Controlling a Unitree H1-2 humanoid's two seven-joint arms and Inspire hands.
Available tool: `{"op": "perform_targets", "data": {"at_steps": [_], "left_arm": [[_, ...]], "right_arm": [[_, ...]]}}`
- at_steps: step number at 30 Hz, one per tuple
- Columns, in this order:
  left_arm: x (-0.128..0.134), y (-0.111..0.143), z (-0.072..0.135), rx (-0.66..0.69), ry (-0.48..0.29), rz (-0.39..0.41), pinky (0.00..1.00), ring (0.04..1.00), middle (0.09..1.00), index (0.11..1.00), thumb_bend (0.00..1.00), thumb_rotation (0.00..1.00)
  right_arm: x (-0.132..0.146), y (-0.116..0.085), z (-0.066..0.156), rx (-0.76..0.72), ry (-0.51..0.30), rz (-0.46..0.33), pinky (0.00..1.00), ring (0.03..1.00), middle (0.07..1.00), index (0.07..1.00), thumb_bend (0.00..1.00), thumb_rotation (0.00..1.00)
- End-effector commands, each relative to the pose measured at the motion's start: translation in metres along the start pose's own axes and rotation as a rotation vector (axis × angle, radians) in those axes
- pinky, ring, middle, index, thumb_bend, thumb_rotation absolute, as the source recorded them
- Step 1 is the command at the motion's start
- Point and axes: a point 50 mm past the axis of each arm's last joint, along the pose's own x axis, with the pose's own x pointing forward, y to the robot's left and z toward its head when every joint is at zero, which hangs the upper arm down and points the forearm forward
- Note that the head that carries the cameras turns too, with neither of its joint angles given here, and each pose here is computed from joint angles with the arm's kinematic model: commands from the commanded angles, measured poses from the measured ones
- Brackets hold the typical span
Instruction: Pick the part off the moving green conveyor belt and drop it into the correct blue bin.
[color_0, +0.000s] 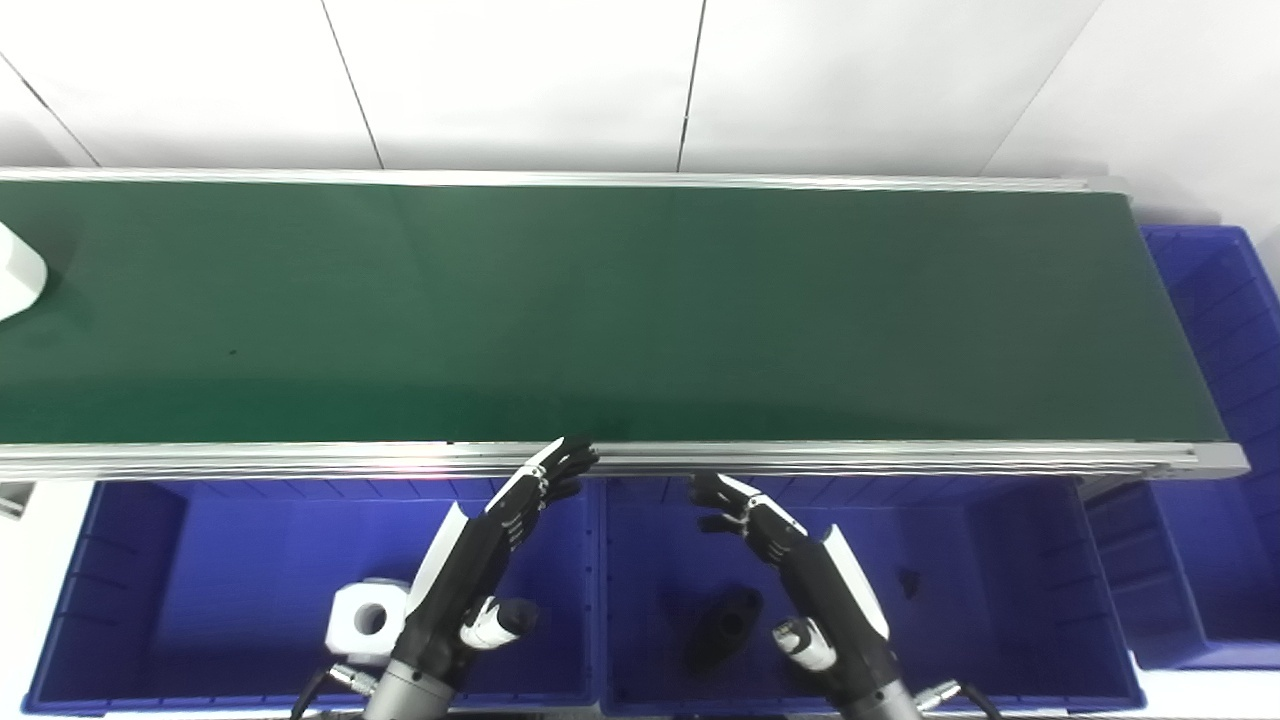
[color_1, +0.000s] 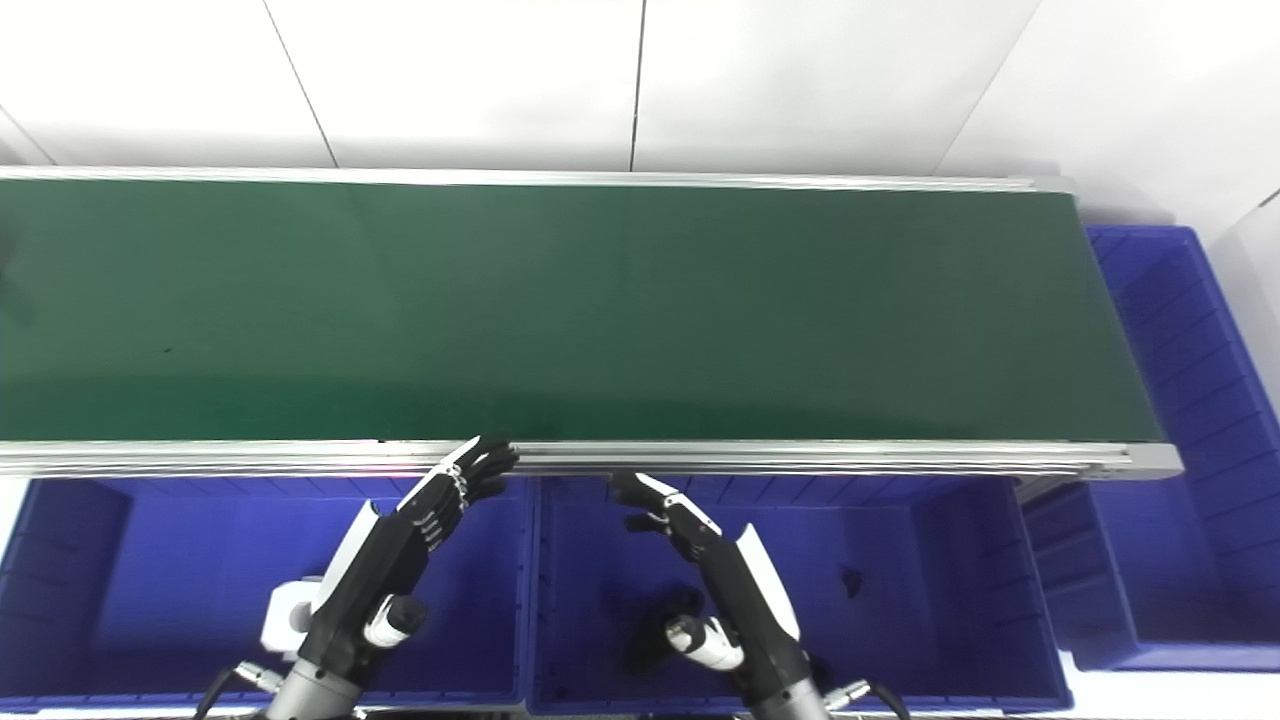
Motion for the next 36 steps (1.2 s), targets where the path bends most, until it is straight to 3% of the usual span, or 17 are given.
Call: {"op": "perform_targets", "data": {"at_steps": [1,8,18,36], "left_arm": [[-0.003,-0.001,0.005,0.002,-0.037,-0.001,0.87,0.902,0.887,0.893,1.00,0.96],[-0.006,-0.002,0.005,0.003,-0.036,0.004,0.88,0.907,0.885,0.895,1.00,0.96],[-0.009,-0.003,0.004,0.023,-0.037,0.004,0.88,0.914,0.890,0.895,1.00,0.98],[-0.015,-0.007,0.002,0.035,-0.031,0.018,0.89,0.922,0.898,0.883,1.00,0.99]], "right_arm": [[0.008,0.004,0.013,0.010,-0.079,0.002,0.81,0.883,0.902,0.854,0.99,1.00],[0.011,0.006,0.008,0.019,-0.070,0.020,0.92,0.956,0.946,0.899,1.00,1.00],[0.008,0.001,-0.001,0.012,-0.043,0.034,0.98,0.987,0.963,0.917,1.00,1.00],[0.003,0.000,-0.007,0.009,-0.024,0.028,0.97,0.976,0.957,0.912,1.00,1.00]]}}
